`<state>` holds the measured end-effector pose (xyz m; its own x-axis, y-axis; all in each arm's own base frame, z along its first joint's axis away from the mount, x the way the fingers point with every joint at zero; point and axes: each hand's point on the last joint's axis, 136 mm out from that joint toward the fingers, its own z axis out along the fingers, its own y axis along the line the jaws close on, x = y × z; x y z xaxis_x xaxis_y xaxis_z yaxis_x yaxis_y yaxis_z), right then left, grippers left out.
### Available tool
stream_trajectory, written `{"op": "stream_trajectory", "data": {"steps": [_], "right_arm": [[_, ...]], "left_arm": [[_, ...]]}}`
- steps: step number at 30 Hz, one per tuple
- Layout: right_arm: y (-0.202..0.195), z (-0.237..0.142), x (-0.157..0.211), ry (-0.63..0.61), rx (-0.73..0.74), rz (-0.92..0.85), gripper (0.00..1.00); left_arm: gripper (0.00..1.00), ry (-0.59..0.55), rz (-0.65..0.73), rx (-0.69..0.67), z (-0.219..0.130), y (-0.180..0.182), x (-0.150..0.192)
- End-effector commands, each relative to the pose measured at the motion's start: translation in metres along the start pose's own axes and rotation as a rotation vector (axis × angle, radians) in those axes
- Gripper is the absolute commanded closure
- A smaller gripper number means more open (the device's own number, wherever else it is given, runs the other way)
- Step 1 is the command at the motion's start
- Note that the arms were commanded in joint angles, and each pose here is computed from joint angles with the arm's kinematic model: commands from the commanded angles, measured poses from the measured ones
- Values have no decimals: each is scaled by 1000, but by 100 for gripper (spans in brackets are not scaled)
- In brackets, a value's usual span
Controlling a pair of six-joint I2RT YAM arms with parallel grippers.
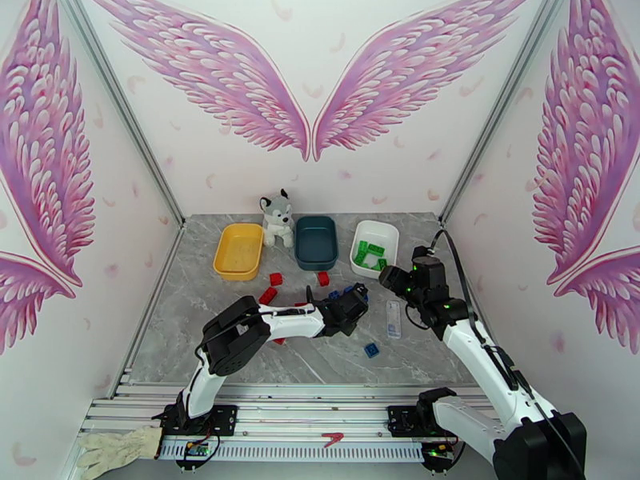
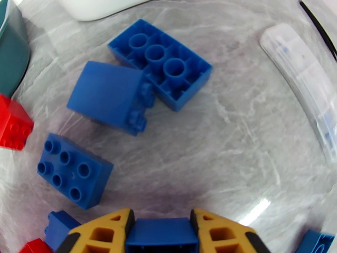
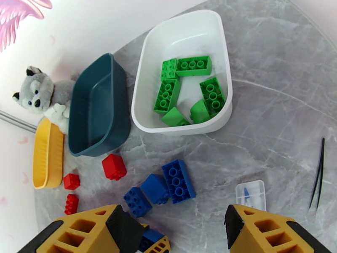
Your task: Sort the legos into containers by color
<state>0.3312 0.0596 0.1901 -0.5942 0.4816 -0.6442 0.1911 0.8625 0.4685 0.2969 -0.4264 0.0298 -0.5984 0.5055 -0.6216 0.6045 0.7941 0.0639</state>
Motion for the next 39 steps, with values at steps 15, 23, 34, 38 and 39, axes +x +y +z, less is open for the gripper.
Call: {"op": "stream_trajectory", "data": {"steps": [15,23,34,38,39], "right_arm": [[28,16,28,126,-178,38,1],[31,20,31,138,-176,29,1],[40,49,58,225,-200,58,15],[37,43,53,192,-155,13,17],[36,40,50,179,-145,6,17]], "left_arm": [[87,-239,-272,-95,-73,125,-102],[84,-324,-379,-167,-37,195,-164],[32,-363,-444,-140,-13,218,-189],[30,-399,-415,-154,-45,205,-188],[30,-408,-411,-149,-53,200,-187]]}}
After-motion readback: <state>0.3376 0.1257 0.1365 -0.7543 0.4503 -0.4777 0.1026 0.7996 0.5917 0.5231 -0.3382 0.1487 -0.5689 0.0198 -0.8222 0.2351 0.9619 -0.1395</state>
